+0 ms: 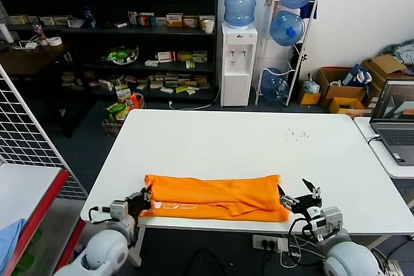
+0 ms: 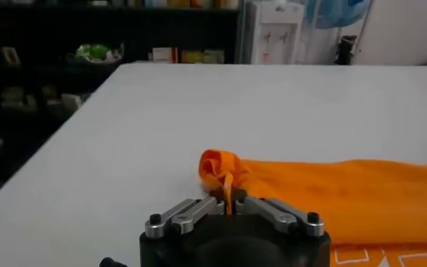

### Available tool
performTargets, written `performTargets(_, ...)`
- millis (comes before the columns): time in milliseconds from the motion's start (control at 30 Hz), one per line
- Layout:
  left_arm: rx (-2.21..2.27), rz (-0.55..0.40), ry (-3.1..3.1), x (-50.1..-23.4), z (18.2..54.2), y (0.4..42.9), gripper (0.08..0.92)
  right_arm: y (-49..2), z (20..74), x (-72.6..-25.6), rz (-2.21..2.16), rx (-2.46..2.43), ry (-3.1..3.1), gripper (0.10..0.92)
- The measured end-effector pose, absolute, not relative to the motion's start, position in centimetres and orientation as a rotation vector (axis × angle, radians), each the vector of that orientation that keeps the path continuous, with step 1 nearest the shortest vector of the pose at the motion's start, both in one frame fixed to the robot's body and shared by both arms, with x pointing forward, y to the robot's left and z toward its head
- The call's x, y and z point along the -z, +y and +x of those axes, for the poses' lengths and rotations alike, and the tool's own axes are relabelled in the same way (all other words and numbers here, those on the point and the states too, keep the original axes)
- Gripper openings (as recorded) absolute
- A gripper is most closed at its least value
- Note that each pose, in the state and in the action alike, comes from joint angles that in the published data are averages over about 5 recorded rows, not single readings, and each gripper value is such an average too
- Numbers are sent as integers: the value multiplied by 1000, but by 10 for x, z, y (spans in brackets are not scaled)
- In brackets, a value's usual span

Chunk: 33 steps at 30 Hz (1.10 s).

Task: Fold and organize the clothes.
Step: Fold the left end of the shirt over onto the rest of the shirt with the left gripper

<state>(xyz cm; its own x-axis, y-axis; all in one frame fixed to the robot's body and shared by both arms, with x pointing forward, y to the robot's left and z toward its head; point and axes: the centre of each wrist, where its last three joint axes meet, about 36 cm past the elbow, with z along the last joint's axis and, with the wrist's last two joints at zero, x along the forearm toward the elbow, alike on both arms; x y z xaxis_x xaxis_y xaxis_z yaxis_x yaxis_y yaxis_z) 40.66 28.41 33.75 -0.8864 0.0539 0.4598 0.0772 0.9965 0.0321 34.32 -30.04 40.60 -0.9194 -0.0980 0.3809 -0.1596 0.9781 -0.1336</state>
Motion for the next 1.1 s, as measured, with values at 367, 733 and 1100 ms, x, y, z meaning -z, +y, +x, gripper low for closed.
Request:
performTargets(367, 266, 106, -2722, -384, 452, 377, 129, -295, 353, -400, 174, -210, -2785, 823)
performTargets(733, 186, -56, -2719, -413, 435, 321, 129, -297, 352, -385, 125, -243, -2806, 823)
performTargets(1100, -38, -263, -2637, -415, 412, 227, 129, -305, 350, -373, 71, -308, -2825, 823)
